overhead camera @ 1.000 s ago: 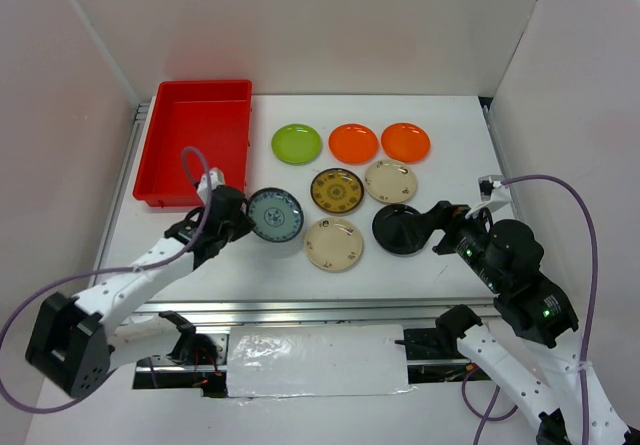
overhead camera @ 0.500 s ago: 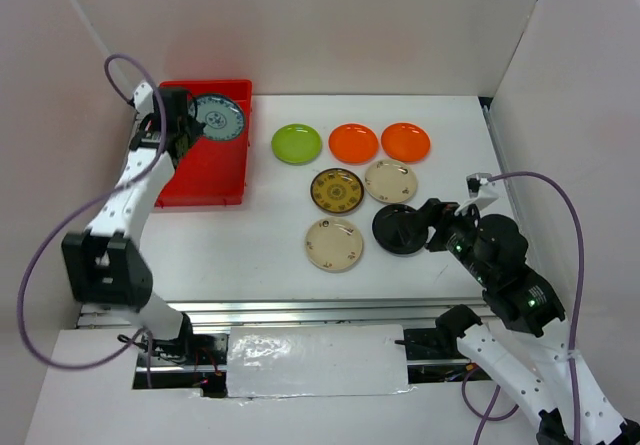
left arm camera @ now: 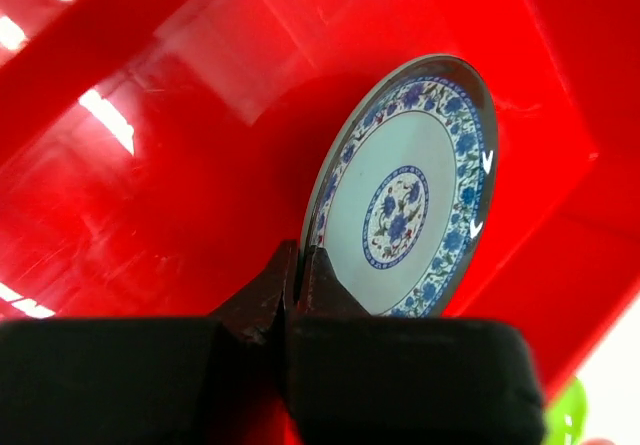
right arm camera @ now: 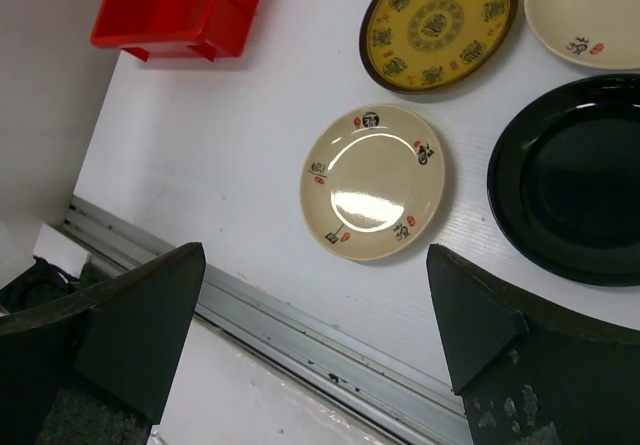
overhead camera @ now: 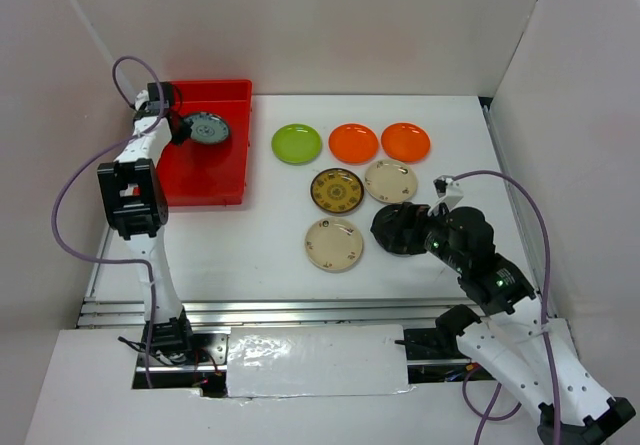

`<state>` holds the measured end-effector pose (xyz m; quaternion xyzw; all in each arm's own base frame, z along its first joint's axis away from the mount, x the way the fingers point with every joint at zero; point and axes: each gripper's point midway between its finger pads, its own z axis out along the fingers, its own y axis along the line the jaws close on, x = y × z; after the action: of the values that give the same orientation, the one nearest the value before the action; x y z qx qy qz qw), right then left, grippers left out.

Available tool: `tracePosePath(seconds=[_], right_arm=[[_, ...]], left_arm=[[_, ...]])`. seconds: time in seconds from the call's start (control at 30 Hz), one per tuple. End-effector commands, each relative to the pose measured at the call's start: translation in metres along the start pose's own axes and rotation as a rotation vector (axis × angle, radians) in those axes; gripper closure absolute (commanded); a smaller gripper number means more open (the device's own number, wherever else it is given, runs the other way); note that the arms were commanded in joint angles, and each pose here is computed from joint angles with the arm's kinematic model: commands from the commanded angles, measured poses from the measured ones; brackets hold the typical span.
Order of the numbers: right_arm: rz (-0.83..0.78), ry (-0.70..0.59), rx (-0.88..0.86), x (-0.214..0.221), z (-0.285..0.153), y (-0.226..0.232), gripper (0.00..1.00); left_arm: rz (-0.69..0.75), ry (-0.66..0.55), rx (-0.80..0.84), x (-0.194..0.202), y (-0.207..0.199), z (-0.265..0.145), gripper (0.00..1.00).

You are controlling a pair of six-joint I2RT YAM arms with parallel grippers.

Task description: Place the plates into the plastic bin on the countertop

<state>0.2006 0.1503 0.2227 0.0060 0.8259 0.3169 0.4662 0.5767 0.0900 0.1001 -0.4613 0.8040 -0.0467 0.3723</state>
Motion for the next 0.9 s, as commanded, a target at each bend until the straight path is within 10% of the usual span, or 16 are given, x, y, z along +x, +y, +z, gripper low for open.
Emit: tracePosePath(seconds=[0.0,0.13,0.37,0.57,0.87], right_arm=[[-0.010,-0.052,-0.078,-0.019,-0.001,0.020,0.00],[-0.020,-0.056,-0.078,-0.024,0.000,0.022,0.00],[-0.002,-0.092,-0.033,-0.037,0.005,0.018,0.00],[0.134,-0.152,0.274,-0.057,0.008,-0.032,0.00],[0.117,-0.254,0.132,-0.077,-0.024,-0.012,0.00]], left_arm=[[-0.015,0.009,0.063,-0.009,-0.017,0.001,0.87],[-0.010,-0.033,0.074,-0.016,-0.020,-0.027,0.01],[0.092,-0.261,0.139,-0.038,-0.048,-0.188,0.01],[0.319,0.091,0.547,0.134,-0.070,-0.287,0.01],[0.666,0.419,0.617,0.341,0.005,-0.274,0.01]])
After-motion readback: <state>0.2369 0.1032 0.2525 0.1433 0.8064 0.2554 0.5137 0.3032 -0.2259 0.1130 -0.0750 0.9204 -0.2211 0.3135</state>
